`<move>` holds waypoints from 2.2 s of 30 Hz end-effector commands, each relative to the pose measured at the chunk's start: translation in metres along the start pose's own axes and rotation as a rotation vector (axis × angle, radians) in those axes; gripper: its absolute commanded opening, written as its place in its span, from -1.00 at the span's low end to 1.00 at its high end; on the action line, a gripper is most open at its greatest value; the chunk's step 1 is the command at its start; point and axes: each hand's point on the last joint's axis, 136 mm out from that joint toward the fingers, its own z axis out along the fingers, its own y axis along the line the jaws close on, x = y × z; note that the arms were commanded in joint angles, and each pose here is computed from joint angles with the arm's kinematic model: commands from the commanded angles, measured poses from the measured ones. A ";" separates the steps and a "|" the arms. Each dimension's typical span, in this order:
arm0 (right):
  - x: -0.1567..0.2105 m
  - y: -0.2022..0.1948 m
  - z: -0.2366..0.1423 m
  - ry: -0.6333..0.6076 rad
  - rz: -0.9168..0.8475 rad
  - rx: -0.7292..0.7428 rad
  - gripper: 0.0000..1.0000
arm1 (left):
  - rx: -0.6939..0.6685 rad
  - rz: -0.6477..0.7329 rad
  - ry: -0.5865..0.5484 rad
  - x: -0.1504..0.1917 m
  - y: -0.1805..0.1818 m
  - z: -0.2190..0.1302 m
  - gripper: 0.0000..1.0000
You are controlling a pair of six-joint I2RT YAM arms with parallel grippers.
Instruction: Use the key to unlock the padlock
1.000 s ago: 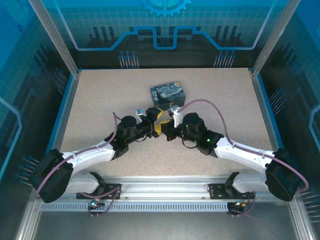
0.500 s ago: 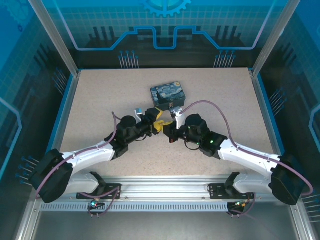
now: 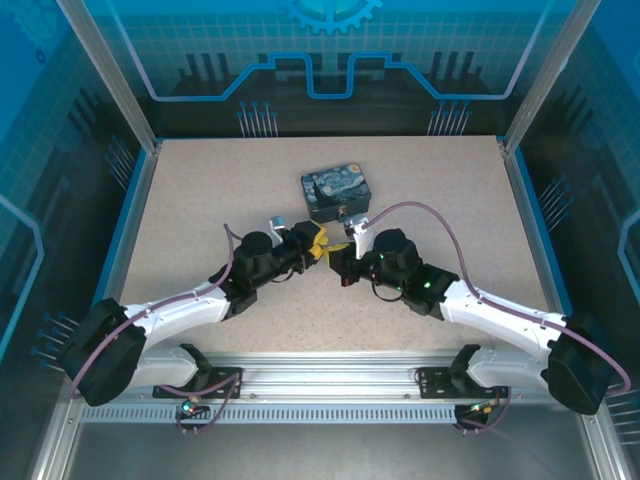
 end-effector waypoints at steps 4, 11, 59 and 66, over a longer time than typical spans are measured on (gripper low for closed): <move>0.002 0.002 -0.004 -0.001 -0.013 0.010 -1.00 | 0.033 0.021 -0.005 0.002 -0.011 -0.004 -0.62; 0.002 -0.001 -0.007 0.002 -0.010 0.024 -0.73 | 0.069 0.141 -0.001 0.005 -0.023 -0.005 -0.93; -0.078 0.051 -0.059 -0.165 0.128 -0.498 -0.25 | 0.445 1.163 0.144 0.080 -0.115 -0.027 -0.93; -0.078 0.053 -0.058 -0.162 0.127 -0.497 -0.42 | 0.441 1.161 0.143 0.079 -0.114 -0.027 -0.93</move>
